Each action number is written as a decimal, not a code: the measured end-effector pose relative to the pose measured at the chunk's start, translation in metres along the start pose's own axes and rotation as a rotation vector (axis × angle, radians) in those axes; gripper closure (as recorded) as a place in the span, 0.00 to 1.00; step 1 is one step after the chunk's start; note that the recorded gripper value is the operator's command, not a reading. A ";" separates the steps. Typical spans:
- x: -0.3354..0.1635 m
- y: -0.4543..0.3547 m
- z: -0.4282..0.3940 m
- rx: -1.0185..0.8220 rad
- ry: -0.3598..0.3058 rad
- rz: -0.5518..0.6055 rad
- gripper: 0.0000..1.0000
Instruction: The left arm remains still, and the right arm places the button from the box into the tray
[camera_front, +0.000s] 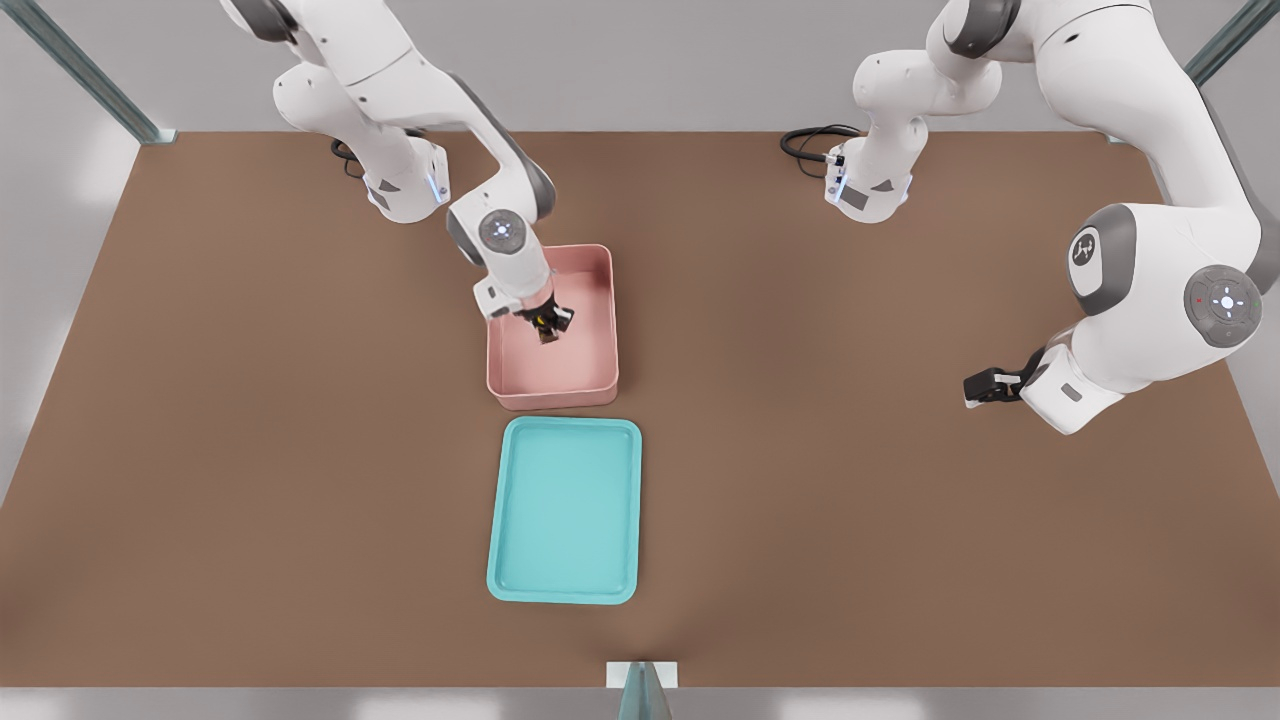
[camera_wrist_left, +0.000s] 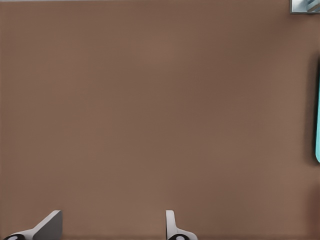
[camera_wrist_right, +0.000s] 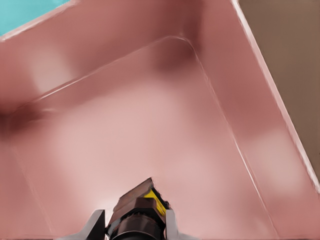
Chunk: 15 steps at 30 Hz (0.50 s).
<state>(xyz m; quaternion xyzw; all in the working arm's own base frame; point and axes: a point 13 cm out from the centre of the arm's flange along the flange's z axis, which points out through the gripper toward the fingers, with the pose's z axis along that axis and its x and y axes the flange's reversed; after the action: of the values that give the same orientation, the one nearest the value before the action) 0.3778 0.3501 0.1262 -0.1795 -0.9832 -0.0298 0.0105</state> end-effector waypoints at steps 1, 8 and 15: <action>-0.002 0.006 -0.013 -0.015 -0.011 0.000 0.55; -0.038 0.066 -0.105 -0.107 -0.059 0.031 0.55; -0.156 0.077 -0.123 -0.130 -0.045 0.197 0.55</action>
<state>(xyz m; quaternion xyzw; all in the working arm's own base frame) 0.5520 0.3600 0.2487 -0.2763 -0.9568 -0.0884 -0.0206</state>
